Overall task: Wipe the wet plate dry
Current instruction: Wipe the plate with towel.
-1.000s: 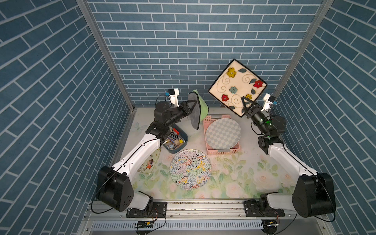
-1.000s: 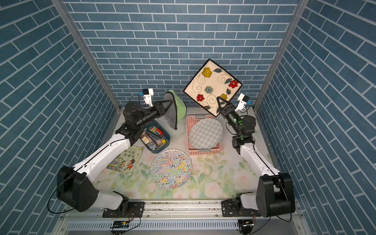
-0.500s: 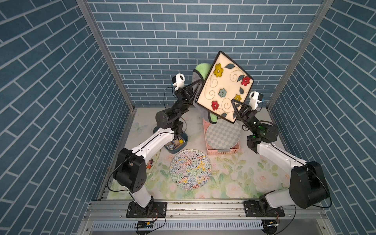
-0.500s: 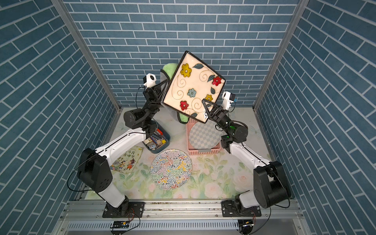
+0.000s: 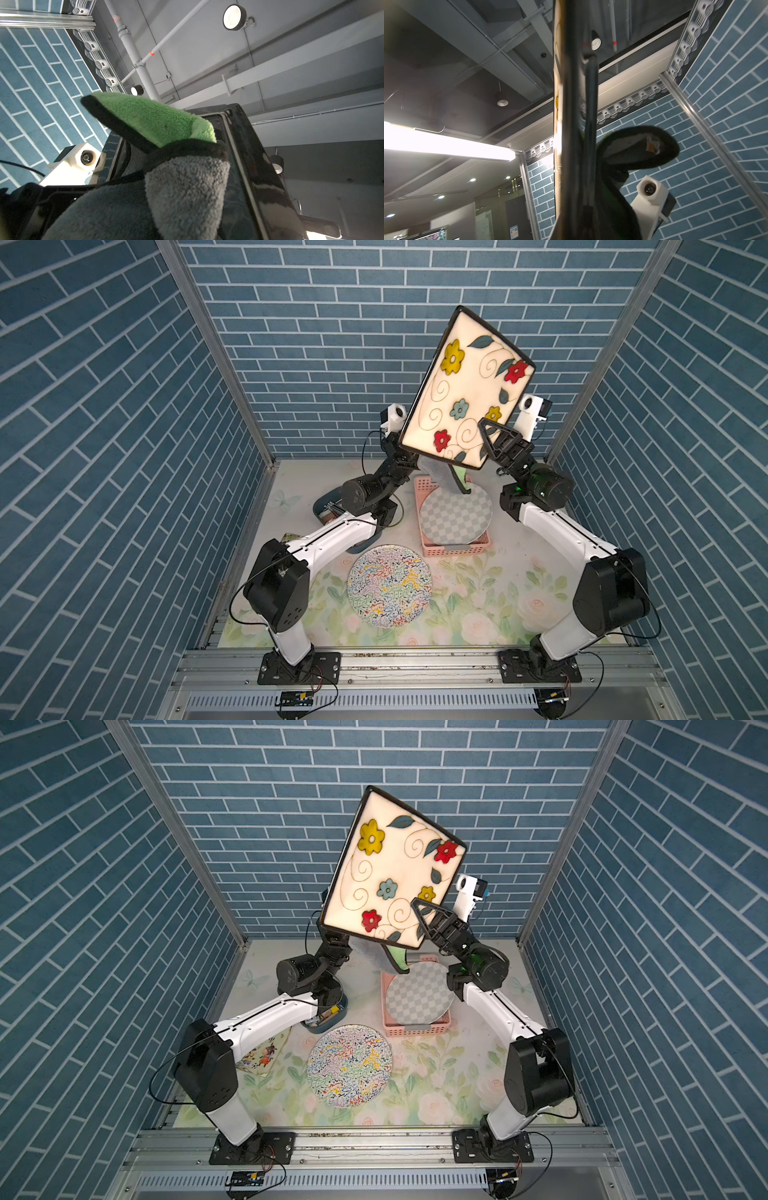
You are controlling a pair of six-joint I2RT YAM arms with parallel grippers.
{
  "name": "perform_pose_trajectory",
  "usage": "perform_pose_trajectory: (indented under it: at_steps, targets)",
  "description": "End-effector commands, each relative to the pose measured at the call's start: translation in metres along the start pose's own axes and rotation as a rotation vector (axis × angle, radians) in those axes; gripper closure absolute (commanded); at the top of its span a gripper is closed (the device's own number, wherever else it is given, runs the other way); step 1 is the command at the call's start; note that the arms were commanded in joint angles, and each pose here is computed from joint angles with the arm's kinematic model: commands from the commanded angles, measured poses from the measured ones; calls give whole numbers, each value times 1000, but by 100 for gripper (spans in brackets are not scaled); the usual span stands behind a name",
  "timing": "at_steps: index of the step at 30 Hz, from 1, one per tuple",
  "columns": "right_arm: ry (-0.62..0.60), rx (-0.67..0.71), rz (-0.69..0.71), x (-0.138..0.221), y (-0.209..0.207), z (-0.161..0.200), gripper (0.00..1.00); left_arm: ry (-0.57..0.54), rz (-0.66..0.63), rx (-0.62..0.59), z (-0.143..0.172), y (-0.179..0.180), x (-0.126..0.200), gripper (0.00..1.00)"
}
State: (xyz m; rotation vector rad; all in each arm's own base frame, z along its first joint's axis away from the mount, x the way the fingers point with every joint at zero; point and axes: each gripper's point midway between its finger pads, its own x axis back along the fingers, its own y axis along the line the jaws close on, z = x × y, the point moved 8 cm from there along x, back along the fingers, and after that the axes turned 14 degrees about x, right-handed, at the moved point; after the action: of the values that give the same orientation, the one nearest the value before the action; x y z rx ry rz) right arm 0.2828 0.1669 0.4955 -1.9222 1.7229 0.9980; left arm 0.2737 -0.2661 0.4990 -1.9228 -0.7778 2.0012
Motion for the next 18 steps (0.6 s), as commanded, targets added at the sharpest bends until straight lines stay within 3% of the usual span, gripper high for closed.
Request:
perform_pose_trajectory:
  at_steps: [1,8,13,18]
  targets:
    - [-99,46,57,17,7,-13,100,115,77,-114,19,-44,-8,100]
    - [54,35,-45,-10,50,50,100,139,103,-99,11,-29,-29,100]
    - [18,92,-32,-27,35,17,100,172,88,-25,26,1,-38,100]
    - [-54,133,89,3,24,-15,100,150,99,-80,25,-24,-29,100]
